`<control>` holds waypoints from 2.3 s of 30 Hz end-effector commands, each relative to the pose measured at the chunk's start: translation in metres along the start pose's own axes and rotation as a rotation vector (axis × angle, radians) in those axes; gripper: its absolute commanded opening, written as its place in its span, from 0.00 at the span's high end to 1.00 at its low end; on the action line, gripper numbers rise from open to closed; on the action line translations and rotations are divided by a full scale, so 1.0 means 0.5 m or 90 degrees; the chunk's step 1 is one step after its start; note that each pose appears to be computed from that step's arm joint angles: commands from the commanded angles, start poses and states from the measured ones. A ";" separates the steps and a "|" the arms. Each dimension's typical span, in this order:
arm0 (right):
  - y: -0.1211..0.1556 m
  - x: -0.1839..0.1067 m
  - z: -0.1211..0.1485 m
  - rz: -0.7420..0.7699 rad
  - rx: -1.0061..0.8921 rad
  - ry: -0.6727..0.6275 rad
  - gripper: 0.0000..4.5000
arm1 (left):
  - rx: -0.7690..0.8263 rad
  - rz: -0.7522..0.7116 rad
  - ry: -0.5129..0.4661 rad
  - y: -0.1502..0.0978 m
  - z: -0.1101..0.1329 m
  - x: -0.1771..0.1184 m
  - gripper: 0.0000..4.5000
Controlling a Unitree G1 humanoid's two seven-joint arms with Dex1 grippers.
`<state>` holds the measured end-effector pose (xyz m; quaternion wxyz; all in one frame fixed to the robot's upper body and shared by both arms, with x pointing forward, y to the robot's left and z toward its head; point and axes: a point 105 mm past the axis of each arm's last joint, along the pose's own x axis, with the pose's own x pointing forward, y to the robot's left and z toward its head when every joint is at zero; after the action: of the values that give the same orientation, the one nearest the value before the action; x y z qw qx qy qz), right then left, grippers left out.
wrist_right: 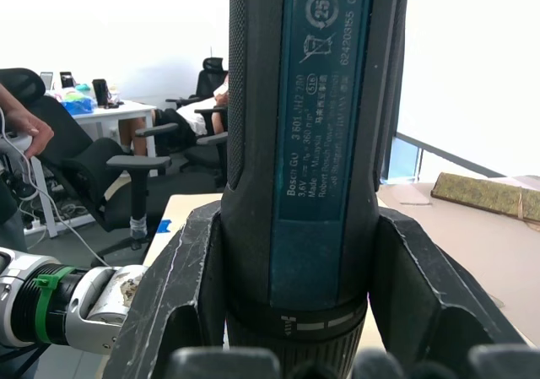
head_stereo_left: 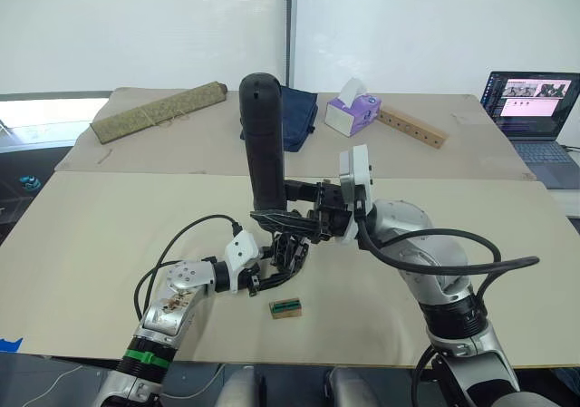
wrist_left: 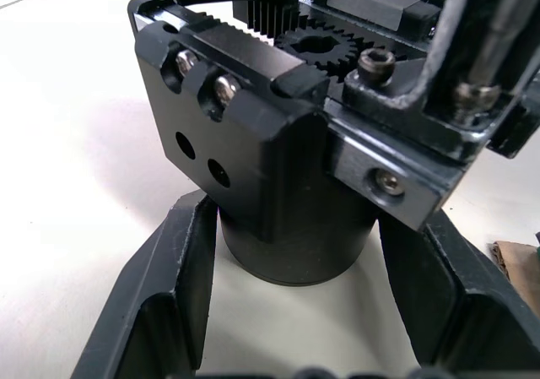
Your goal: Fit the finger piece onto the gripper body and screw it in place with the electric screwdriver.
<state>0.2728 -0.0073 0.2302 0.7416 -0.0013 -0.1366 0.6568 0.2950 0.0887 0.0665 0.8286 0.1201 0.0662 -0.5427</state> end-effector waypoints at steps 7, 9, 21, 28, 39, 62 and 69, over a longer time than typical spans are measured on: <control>-0.011 -0.009 -0.066 -0.028 0.011 0.082 0.57 | -0.044 -0.029 0.033 -0.028 -0.038 0.004 0.47; -0.010 -0.009 -0.068 -0.027 0.012 0.084 0.57 | -0.045 -0.029 0.033 -0.029 -0.038 0.004 0.47; -0.011 -0.018 -0.093 -0.036 0.036 0.110 0.57 | -0.046 -0.025 0.034 -0.028 -0.039 0.004 0.47; -0.016 -0.028 -0.113 -0.051 0.045 0.116 0.57 | -0.046 -0.023 0.034 -0.026 -0.039 0.004 0.47; -0.005 -0.025 -0.123 -0.015 -0.012 0.142 0.57 | -0.046 -0.021 0.033 -0.023 -0.040 0.003 0.47; 0.025 0.010 -0.057 0.084 -0.030 0.081 0.57 | -0.041 -0.018 0.025 -0.025 -0.036 -0.002 0.47; 0.025 0.009 -0.066 0.088 -0.033 0.091 0.57 | -0.037 -0.015 0.020 -0.022 -0.031 -0.006 0.47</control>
<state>0.2580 0.0081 0.2179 0.6837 -0.0722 -0.1482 0.7109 0.2923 0.0921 0.0599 0.8336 0.1116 0.0781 -0.5352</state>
